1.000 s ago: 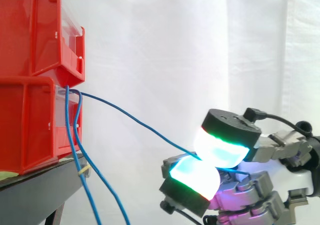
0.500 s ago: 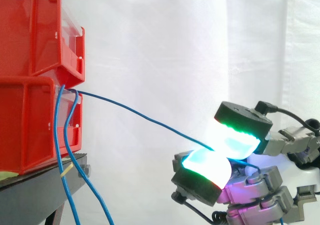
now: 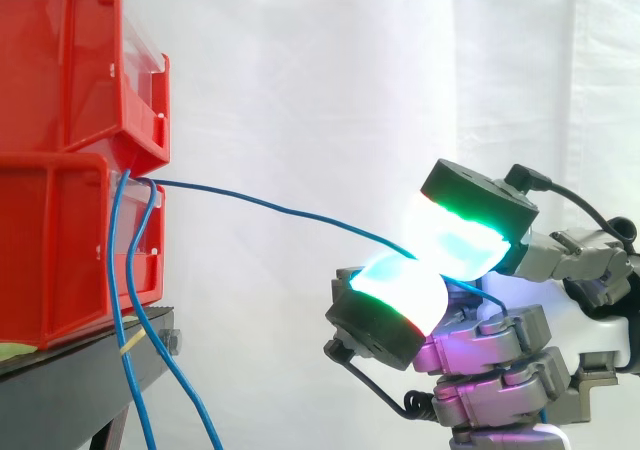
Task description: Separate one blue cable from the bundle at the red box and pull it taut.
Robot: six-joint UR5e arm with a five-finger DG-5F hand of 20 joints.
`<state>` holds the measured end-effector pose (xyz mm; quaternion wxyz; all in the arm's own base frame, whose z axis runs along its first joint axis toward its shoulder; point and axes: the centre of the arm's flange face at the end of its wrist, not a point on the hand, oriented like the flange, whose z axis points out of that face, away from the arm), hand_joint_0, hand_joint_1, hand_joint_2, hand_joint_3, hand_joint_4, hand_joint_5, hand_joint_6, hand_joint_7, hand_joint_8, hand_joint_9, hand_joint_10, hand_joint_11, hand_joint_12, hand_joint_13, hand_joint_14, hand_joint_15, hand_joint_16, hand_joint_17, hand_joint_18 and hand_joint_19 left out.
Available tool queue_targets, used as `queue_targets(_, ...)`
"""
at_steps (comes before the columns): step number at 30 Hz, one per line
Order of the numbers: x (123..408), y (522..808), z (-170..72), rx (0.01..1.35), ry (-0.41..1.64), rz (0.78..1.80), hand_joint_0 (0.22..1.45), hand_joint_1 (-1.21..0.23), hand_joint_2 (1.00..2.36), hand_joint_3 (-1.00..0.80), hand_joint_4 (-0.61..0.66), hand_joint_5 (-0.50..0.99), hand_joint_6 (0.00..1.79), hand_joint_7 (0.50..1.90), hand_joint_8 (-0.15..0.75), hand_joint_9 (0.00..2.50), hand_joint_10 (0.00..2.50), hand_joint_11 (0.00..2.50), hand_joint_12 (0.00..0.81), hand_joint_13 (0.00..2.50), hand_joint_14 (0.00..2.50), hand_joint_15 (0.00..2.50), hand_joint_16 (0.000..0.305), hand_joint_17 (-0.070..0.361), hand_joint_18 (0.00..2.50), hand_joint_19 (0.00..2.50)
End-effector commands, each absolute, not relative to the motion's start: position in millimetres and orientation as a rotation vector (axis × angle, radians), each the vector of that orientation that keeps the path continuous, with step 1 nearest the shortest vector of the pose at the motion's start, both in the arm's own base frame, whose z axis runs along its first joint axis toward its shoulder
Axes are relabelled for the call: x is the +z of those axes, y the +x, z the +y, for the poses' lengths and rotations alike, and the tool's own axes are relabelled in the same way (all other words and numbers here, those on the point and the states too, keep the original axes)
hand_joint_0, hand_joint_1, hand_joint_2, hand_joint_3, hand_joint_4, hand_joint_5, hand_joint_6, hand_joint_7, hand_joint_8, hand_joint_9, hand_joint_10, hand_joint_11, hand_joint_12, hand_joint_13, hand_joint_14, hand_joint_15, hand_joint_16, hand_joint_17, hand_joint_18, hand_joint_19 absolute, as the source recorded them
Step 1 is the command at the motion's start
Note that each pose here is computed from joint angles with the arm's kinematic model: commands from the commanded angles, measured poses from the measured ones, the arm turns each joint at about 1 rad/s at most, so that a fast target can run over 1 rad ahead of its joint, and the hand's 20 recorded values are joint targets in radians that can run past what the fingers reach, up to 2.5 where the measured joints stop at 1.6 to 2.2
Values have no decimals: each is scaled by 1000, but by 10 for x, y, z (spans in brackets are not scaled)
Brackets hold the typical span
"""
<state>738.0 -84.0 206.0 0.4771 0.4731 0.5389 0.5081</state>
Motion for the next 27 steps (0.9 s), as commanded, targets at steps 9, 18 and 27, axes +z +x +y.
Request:
queue_targets(9,2054,7383,-839,1227,1143,1324,712,-814,1024,-55,-496,-165,925,1390,179,900,1814,1381,307,1017,1992,1373,37,84,1131,1261)
queue_targets(18,2066,7382,-839,1228,1142,1322,703,-817,1024,-58,-473,-167,922,1380,177,976,1732,1425,308,1045,1881,1433,40,91,1114,1255)
queue_targets(27,2066,7382,-839,1228,1142,1322,699,-829,1024,-51,-477,-161,914,1415,170,1011,1698,1429,311,1074,1848,1446,43,96,1174,1225)
